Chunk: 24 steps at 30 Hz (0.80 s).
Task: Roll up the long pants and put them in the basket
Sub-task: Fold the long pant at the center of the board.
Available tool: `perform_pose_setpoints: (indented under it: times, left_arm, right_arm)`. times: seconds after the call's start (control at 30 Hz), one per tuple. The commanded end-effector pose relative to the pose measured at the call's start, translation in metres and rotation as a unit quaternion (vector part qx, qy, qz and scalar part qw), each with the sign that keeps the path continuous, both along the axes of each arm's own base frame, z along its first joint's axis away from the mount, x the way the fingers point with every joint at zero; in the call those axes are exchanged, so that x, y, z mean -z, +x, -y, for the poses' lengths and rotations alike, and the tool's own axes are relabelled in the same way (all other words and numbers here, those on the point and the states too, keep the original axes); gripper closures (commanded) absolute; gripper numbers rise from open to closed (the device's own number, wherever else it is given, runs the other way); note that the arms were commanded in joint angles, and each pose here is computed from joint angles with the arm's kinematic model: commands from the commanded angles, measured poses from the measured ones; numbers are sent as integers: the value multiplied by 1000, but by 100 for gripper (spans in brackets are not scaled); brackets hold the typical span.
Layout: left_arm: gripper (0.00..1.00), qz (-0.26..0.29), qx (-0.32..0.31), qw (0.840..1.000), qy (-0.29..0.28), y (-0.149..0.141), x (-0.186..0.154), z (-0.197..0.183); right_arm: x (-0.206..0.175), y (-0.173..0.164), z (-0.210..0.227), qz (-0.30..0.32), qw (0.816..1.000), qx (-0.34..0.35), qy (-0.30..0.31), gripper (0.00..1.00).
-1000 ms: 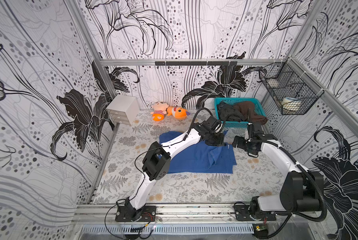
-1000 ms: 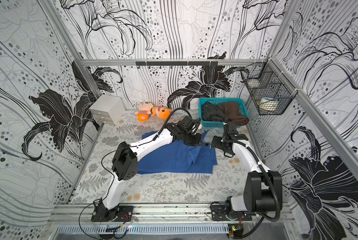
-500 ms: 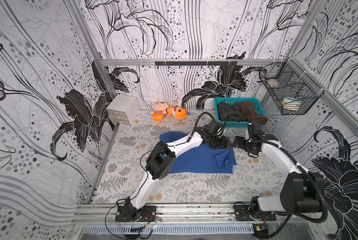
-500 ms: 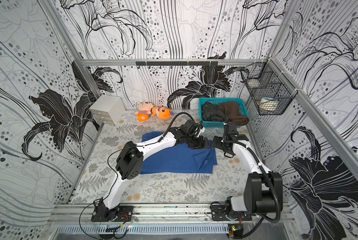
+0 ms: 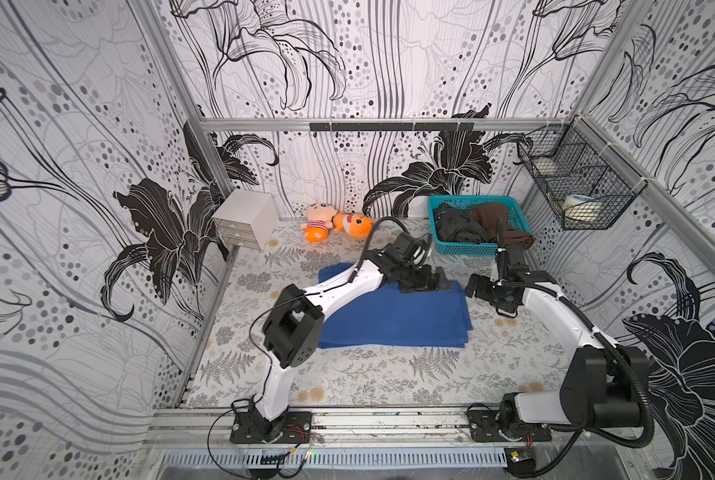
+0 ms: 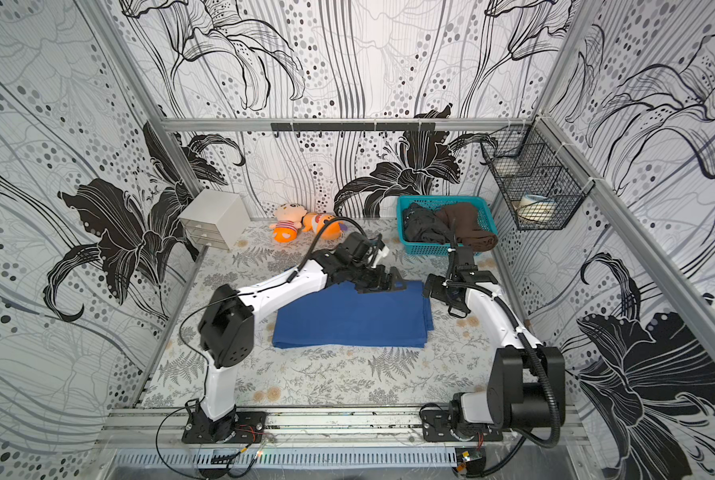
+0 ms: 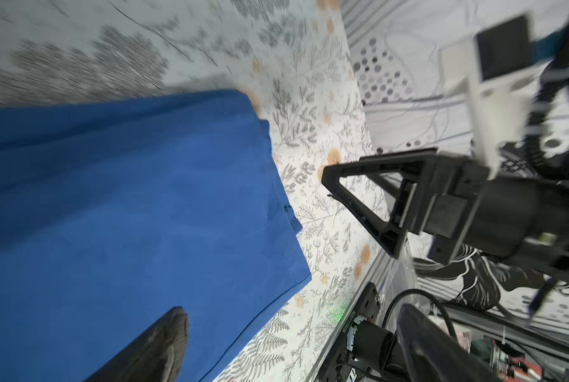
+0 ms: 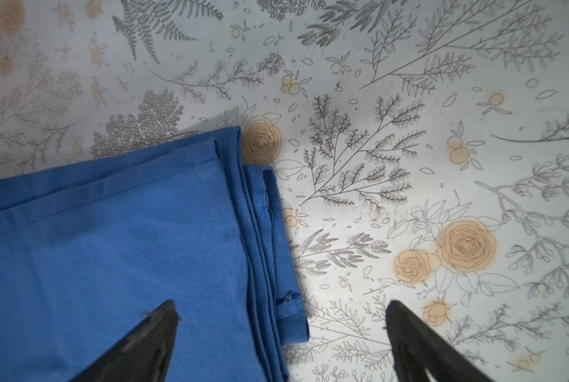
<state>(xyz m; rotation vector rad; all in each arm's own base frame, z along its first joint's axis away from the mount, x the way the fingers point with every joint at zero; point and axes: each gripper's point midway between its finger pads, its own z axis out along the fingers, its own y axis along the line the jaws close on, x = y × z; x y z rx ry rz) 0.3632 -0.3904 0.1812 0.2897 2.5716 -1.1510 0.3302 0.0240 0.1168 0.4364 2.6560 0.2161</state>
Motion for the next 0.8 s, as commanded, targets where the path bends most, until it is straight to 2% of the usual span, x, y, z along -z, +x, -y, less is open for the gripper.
perform_pose_setpoints:
  times: [0.0, 0.13, 0.37, 0.57, 0.77]
  left_arm:
    - [1, 34, -64, 997, 3, 24, -12, -57]
    - [1, 33, -119, 991, 56, 17, 1, -120]
    - [1, 5, -159, 979, 125, -3, 37, -177]
    - [1, -23, -201, 974, 106, -18, 63, -211]
    - [1, -37, -225, 966, 124, -25, 79, -230]
  right_arm:
    - [9, -3, -8, -17, 1000, -20, 11, 0]
    - [19, -2, -22, -31, 998, -45, 43, 1]
    - [28, -3, -46, -49, 994, -91, 36, 0]
    - [34, -8, -73, -65, 988, -141, 19, 0]
    - [38, -11, -82, -76, 986, -149, 11, 0]
